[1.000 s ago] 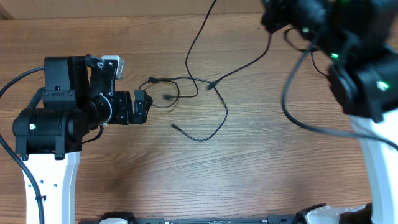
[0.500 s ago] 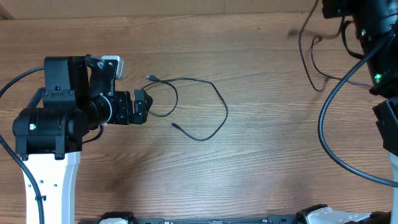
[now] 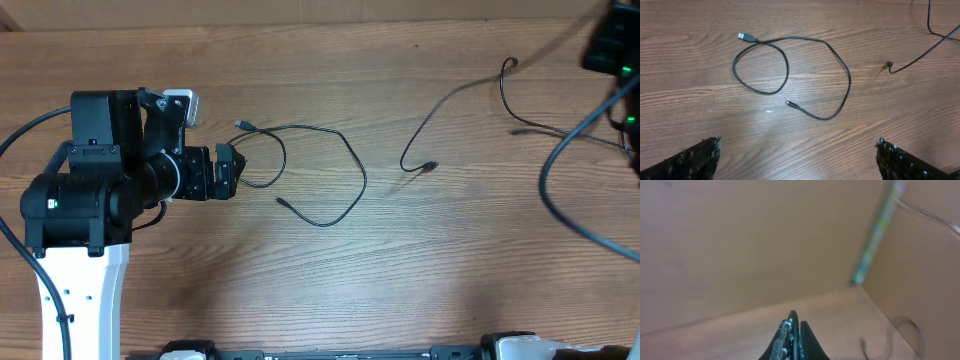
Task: Untangle cables
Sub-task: 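Pull the grasped cable away to the upper right with the right gripper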
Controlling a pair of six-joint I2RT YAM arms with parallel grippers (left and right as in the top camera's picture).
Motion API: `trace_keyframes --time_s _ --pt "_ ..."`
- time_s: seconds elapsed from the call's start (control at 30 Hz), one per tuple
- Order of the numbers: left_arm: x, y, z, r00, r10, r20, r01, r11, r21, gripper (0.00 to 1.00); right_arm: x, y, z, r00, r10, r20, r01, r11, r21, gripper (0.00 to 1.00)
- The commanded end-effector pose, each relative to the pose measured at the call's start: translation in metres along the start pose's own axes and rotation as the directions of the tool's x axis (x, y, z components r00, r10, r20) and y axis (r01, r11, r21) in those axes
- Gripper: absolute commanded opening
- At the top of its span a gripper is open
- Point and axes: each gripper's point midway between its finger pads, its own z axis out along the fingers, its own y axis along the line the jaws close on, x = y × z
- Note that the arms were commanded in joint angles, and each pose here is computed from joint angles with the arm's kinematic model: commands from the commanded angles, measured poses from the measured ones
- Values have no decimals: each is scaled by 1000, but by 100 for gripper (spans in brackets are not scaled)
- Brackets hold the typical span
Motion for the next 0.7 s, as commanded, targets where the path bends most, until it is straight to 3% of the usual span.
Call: trace_keyframes --time_s 0.0,0.3,0.67 --pt "-2 -5 -1 1000 26 6 -26 1000 17 100 9 -37 11 997 71 -44 -65 990 127 4" --pt "-2 -5 -1 1000 26 5 -26 1000 17 100 73 -106 65 950 121 -288 -16 939 344 4" --pt "-2 -4 -1 1000 26 5 -26 1000 17 100 115 -170 144 893 263 -367 -95 904 416 4"
